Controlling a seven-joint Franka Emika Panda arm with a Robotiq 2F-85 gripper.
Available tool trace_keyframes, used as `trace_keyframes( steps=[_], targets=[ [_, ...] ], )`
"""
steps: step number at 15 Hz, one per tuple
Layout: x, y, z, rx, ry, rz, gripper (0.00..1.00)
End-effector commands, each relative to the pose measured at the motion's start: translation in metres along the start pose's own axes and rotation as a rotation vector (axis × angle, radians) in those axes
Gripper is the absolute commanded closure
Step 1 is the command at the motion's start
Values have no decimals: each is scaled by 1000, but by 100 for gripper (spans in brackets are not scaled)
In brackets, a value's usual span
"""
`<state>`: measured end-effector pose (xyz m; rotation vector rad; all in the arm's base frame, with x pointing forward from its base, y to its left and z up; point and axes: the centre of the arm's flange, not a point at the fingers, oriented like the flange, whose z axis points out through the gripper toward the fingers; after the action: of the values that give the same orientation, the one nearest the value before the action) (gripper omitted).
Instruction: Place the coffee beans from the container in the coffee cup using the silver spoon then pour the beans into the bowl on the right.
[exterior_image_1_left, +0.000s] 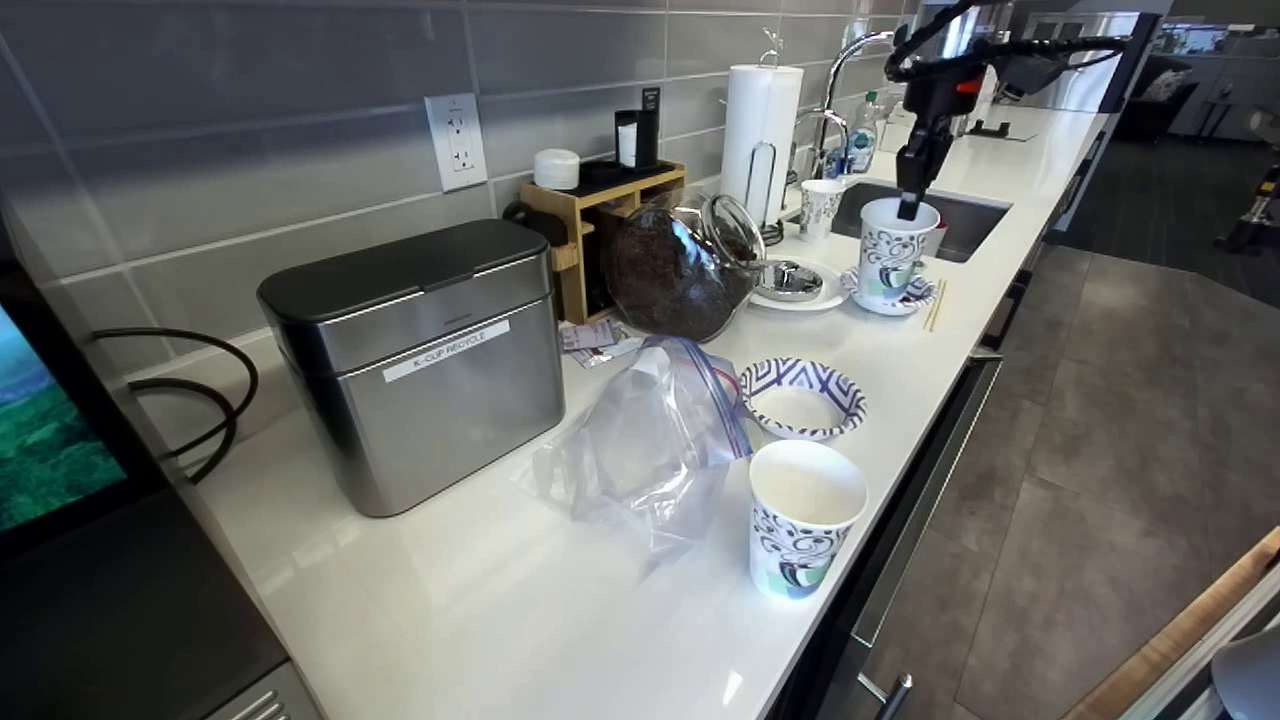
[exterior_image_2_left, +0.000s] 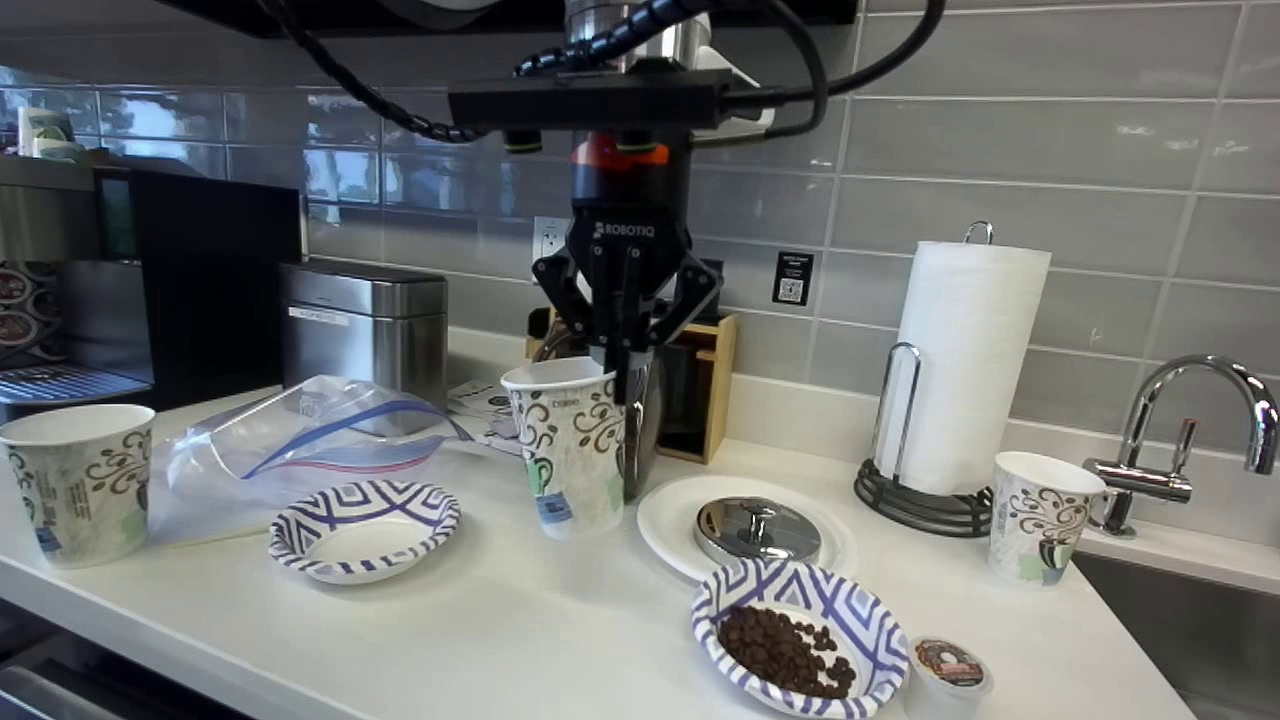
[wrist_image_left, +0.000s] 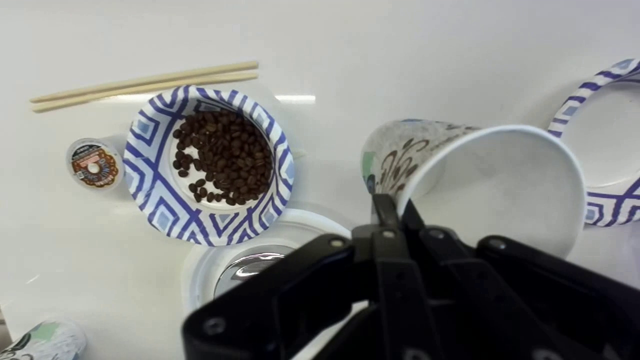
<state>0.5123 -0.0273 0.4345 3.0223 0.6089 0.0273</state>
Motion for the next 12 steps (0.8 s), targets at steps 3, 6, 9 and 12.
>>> trace_keyframes(
  steps=[3, 6, 9, 12],
  targets=[
    [1, -12, 26, 67, 1, -46, 99],
    [2, -13, 38, 84, -3, -62, 99],
    [1, -12, 54, 89, -15, -63, 99],
    [1, -12, 68, 94, -32, -79, 99]
  ],
)
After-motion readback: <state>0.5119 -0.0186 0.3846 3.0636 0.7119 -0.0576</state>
